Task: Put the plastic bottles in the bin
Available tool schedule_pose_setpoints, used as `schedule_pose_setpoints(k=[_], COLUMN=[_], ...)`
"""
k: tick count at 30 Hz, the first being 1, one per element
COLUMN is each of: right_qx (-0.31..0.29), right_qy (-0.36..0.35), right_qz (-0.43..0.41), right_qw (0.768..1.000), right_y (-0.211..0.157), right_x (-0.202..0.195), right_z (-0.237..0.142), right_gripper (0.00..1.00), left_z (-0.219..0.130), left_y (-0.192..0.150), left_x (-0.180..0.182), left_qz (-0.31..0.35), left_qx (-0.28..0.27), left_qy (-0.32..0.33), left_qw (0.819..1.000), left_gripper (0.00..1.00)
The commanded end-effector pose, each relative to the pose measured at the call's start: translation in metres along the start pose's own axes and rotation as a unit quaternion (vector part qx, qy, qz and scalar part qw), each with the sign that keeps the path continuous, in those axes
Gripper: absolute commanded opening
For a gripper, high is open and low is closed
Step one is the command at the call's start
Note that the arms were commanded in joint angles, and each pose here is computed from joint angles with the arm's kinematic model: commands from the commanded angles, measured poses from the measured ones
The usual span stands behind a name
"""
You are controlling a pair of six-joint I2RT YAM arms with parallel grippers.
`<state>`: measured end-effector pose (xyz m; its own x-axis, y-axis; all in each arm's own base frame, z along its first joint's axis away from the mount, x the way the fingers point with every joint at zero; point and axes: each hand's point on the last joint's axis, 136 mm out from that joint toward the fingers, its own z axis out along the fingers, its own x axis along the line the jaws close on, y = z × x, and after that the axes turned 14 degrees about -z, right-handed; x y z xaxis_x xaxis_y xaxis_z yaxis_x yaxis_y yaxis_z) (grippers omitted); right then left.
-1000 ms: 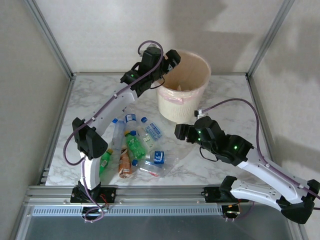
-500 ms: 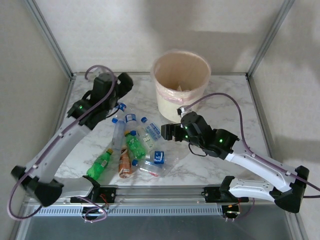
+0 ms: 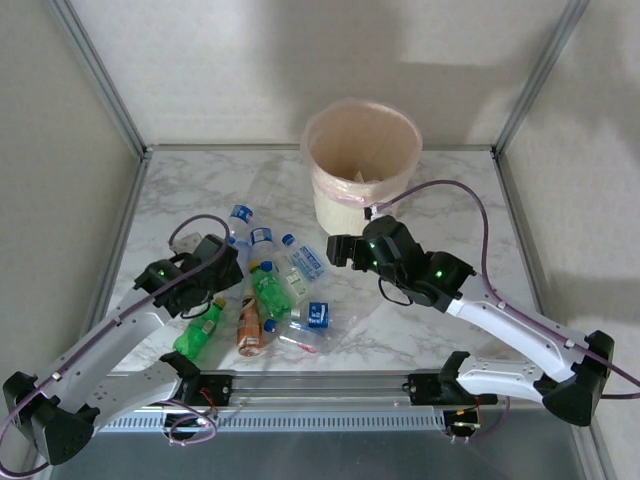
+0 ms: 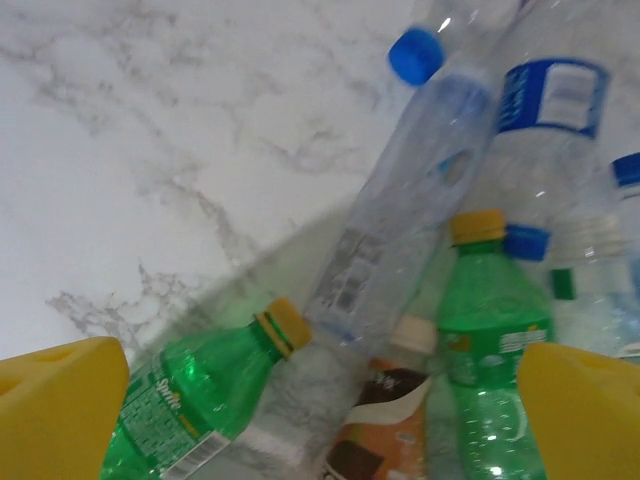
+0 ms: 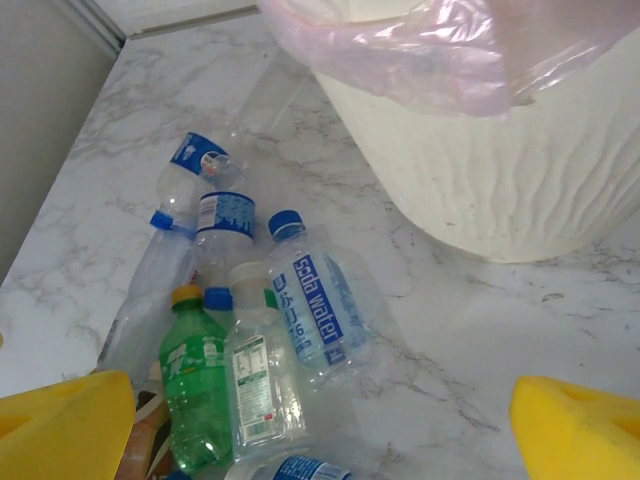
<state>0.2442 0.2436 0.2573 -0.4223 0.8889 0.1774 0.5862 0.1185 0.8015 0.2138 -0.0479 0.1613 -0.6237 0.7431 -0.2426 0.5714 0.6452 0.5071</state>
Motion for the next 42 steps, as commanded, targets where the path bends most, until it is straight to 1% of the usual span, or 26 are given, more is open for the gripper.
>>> schedule_pose_setpoints(k=[1,5,8,12,13,21,27,31,34,36,40,42], right_qx=[-0.029,-0.034,-0.035,-0.038,-0.039,-0.049,-0.058,-0.059,-0.059,-0.056,-0.053,-0.055], right_qy=[-0.001,-0.003,-0.004,-0.005,-0.006,-0.007,-0.01,-0.012,-0.012,-0.01,-0.009,-0.006], right_qz=[0.022,0.027,0.032,0.034,0.034,0.037,0.036,0.036,0.036,0.035,0.032,0.031], right_qw=[0.999,0.999,0.999,0.999,0.999,0.998,0.998,0.998,0.998,0.998,0.998,0.998], right_y=[0.022,0.023,0.023,0.025,0.025,0.031,0.037,0.037,0.036,0.035,0.036,0.037], right_x=[-0.002,-0.007,-0.01,-0.013,-0.015,-0.02,-0.023,-0.025,-0.025,-0.024,-0.023,-0.021], right_z=[-0.008,-0.008,-0.007,-0.008,-0.009,-0.013,-0.021,-0.023,-0.021,-0.02,-0.018,-0.018], right_gripper=[0.97,0.97,0.97,0.97,0.97,0.97,0.97,0.97,0.97,0.98,0.98,0.99], left_z=[0.009,0.028,0.035,0.046,0.047,0.066,0.08,0.09,0.098,0.102,0.097,0.092], left_y=[-0.016,-0.034,-0.041,-0.062,-0.064,-0.062,-0.042,-0.032,-0.026,-0.026,-0.028,-0.026], left_x=[0.03,0.055,0.059,0.066,0.066,0.072,0.075,0.081,0.085,0.087,0.068,0.063], left_qz=[0.01,0.012,-0.007,-0.028,-0.032,-0.047,-0.087,-0.121,-0.137,-0.152,-0.168,-0.172], left_qx=[0.017,0.022,0.028,0.064,0.064,0.036,0.004,0.0,0.0,0.011,0.043,0.043], left_qy=[0.053,0.09,0.095,0.097,0.096,0.135,0.161,0.167,0.176,0.178,0.144,0.131], left_qw=[0.998,0.996,0.995,0.993,0.993,0.989,0.983,0.978,0.975,0.972,0.974,0.975], left_gripper=[1.0,1.0,1.0,1.0,1.0,1.0,0.99,1.0,1.0,1.0,1.0,1.0])
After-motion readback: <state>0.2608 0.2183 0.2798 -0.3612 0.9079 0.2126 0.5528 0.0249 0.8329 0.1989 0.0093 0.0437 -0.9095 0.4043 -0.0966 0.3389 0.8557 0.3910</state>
